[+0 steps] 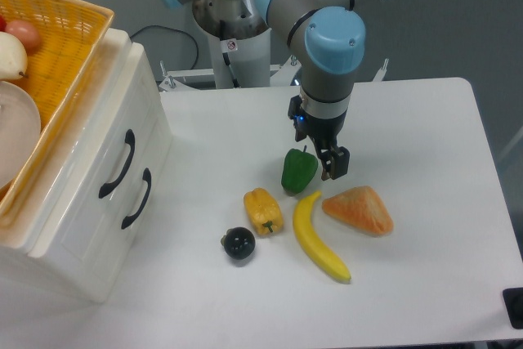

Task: Slide the top white drawer open
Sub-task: 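Raise the gripper from above the green pepper and swing toward the cabinet, then move the open gripper toward the upper drawer handle of the white cabinet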

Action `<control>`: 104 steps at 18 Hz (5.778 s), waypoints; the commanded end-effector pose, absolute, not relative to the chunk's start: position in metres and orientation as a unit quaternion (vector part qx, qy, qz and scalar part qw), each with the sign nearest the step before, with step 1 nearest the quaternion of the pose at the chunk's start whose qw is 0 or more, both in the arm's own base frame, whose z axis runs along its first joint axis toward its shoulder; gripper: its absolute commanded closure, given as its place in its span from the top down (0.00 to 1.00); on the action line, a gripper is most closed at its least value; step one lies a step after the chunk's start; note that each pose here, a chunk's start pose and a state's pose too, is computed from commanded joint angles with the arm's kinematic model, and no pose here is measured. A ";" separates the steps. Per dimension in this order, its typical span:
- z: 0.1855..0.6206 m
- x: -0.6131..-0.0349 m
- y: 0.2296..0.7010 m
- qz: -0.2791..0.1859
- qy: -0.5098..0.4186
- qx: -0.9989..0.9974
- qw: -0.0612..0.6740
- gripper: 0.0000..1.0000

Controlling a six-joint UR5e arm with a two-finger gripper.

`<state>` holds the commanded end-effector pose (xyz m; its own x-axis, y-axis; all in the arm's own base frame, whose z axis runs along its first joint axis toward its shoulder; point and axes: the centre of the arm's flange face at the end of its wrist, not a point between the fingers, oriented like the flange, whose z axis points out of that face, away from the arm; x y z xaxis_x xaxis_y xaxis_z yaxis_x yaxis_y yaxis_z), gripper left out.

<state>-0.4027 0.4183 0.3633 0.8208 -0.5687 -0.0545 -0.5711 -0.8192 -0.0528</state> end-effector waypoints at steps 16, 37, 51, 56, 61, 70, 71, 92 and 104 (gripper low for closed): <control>0.341 -0.390 0.416 -0.012 0.305 -0.951 0.042 1.00; 0.356 -0.353 0.482 -0.070 0.026 -0.995 0.072 1.00; 0.369 -0.341 0.494 -0.090 -0.074 -0.992 0.055 1.00; 0.376 -0.338 0.497 -0.118 -0.102 -0.986 0.063 1.00; 0.380 -0.335 0.500 -0.125 -0.117 -0.983 0.068 1.00; 0.384 -0.328 0.508 -0.146 -0.148 -0.975 0.083 1.00; 0.385 -0.325 0.510 -0.145 -0.147 -0.975 0.083 1.00; 0.387 -0.260 0.545 -0.153 -0.112 -0.980 0.063 1.00; 0.394 -0.265 0.543 -0.150 -0.115 -0.980 0.068 1.00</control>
<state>-0.2648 0.5431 0.3939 0.9289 0.2044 0.3086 0.2449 -0.9646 -0.0980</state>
